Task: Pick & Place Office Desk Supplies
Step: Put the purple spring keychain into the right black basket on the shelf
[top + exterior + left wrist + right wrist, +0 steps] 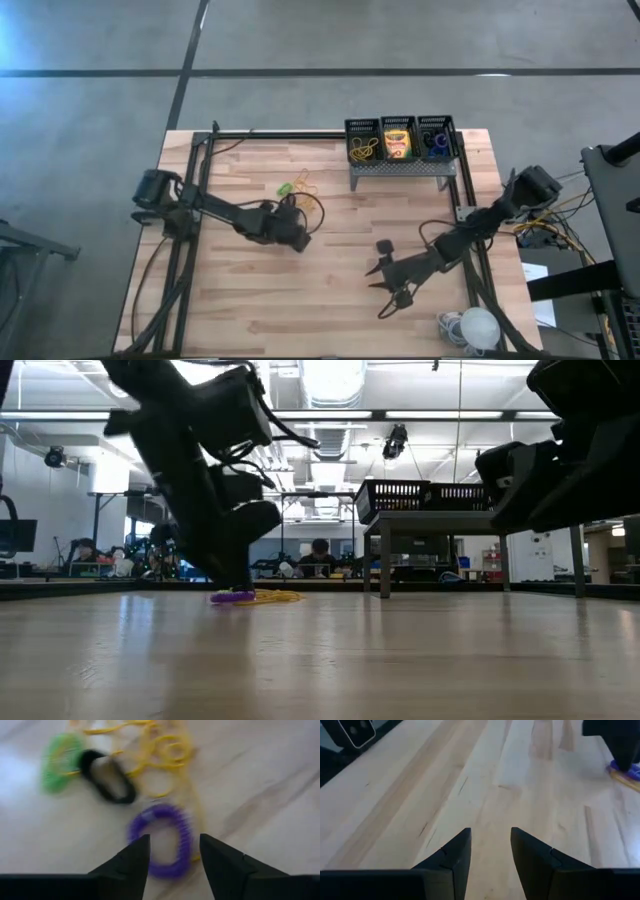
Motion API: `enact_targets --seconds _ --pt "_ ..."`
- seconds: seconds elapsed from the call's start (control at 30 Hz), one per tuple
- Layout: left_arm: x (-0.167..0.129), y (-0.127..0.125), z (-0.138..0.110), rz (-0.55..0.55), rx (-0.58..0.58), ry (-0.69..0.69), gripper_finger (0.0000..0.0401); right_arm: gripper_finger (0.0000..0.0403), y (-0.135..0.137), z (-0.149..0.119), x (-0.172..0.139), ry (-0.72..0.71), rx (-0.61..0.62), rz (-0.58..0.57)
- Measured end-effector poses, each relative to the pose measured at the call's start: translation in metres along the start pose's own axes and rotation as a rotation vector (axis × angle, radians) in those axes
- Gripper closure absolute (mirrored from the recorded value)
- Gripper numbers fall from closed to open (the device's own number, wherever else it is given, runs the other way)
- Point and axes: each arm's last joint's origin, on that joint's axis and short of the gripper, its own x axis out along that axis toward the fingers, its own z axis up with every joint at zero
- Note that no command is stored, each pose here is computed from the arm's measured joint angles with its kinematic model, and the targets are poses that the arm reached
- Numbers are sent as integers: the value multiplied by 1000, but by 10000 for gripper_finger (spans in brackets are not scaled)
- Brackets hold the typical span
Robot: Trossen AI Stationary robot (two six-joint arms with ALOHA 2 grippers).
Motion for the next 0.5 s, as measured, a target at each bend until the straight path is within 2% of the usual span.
enact_targets --seconds 0.17,0.37,0.5 --pt "10 0 -5 -108 -64 -57 234 277 2 0 5 13 -15 -1" --pt "16 9 -15 -82 -113 -48 283 285 1 -1 4 13 -15 -1" --pt "15 9 -15 -72 -106 -54 324 290 1 1 3 6 -13 0"
